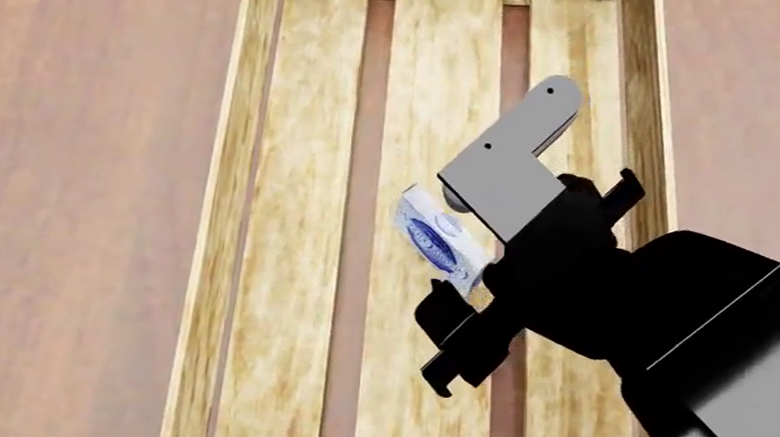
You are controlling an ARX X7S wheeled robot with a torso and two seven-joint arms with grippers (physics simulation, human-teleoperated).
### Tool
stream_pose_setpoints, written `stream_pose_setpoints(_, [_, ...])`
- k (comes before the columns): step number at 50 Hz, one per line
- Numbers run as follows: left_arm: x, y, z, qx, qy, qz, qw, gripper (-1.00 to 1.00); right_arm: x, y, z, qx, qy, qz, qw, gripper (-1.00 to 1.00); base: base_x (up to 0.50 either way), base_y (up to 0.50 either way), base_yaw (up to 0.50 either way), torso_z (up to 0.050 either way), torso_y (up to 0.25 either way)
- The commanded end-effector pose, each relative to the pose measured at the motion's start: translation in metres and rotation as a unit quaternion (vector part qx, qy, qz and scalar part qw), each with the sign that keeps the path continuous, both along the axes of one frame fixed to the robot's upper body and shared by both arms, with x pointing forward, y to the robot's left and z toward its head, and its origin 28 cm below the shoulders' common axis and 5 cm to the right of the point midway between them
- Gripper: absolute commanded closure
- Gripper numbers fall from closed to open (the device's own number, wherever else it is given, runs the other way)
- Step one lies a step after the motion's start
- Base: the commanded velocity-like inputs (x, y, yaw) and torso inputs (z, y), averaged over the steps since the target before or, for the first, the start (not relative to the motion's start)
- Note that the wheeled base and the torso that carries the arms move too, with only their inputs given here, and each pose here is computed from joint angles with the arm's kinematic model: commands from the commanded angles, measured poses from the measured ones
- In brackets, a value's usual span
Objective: Pick up the cream cheese and put it in the tray.
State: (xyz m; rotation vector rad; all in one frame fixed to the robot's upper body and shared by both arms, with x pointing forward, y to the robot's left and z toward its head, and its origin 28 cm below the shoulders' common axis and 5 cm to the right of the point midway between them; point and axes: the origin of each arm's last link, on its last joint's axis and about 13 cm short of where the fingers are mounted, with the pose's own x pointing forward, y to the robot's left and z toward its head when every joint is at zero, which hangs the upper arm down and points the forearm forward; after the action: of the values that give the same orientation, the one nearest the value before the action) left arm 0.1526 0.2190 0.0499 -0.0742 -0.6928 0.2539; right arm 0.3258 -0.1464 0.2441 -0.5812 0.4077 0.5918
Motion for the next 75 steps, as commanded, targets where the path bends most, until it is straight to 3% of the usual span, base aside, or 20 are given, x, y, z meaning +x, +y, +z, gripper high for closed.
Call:
stream_pose_setpoints(1, [0.0, 0.001, -0.001, -0.005, -0.004, -0.005, 1.0, -1.0, -0.001, 0.001, 0.0, -0.022, -0.02, -0.006, 1.0, -1.0, 0.0, 0.0, 0.0, 0.0, 0.0])
stream_pose_setpoints(19, [0.001, 0.0, -0.001, -0.002, -0.001, -0.008, 1.0, -1.0, -0.018, -0.005, 0.016, -0.046, -0.05, -0.015, 0.998, -1.0, 0.0, 0.0, 0.0, 0.0, 0.0])
stream_pose_setpoints(39, [0.002, 0.002, -0.001, 0.001, 0.001, -0.001, 1.0, -1.0, -0.062, -0.02, 0.04, -0.005, -0.147, 0.004, 0.989, -1.0, 0.0, 0.0, 0.0, 0.0, 0.0])
stream_pose_setpoints(45, [0.001, 0.004, 0.001, 0.0, -0.003, 0.007, 1.0, -1.0, -0.083, -0.032, 0.042, 0.007, -0.233, -0.02, 0.972, -1.0, 0.0, 0.0, 0.0, 0.0, 0.0])
stream_pose_setpoints(52, [0.0, 0.007, 0.002, -0.003, -0.006, 0.012, 1.0, -1.0, -0.097, -0.046, 0.034, 0.054, -0.279, -0.045, 0.958, -1.0, 0.0, 0.0, 0.0, 0.0, 0.0])
stream_pose_setpoints(60, [0.0, 0.012, 0.006, 0.006, -0.005, 0.022, 1.0, -1.0, -0.105, -0.066, 0.024, 0.103, -0.337, -0.115, 0.929, -1.0, 0.0, 0.0, 0.0, 0.0, 0.0])
stream_pose_setpoints(65, [0.006, 0.02, 0.033, 0.029, -0.023, 0.046, 0.998, -1.0, -0.108, -0.071, 0.01, 0.115, -0.357, -0.141, 0.916, -1.0, 0.0, 0.0, 0.0, 0.0, 0.0])
stream_pose_setpoints(67, [0.013, 0.024, 0.051, 0.042, -0.034, 0.058, 0.997, -1.0, -0.109, -0.075, 0.007, 0.144, -0.374, -0.161, 0.902, -1.0, 0.0, 0.0, 0.0, 0.0, 0.0])
stream_pose_setpoints(70, [0.024, 0.03, 0.078, 0.066, -0.052, 0.078, 0.993, -1.0, -0.107, -0.078, -0.001, 0.142, -0.384, -0.183, 0.894, -1.0, 0.0, 0.0, 0.0, 0.0, 0.0])
stream_pose_setpoints(75, [0.034, 0.034, 0.108, 0.065, -0.059, 0.079, 0.993, -1.0, -0.109, -0.077, -0.009, 0.147, -0.406, -0.197, 0.88, -1.0, 0.0, 0.0, 0.0, 0.0, 0.0])
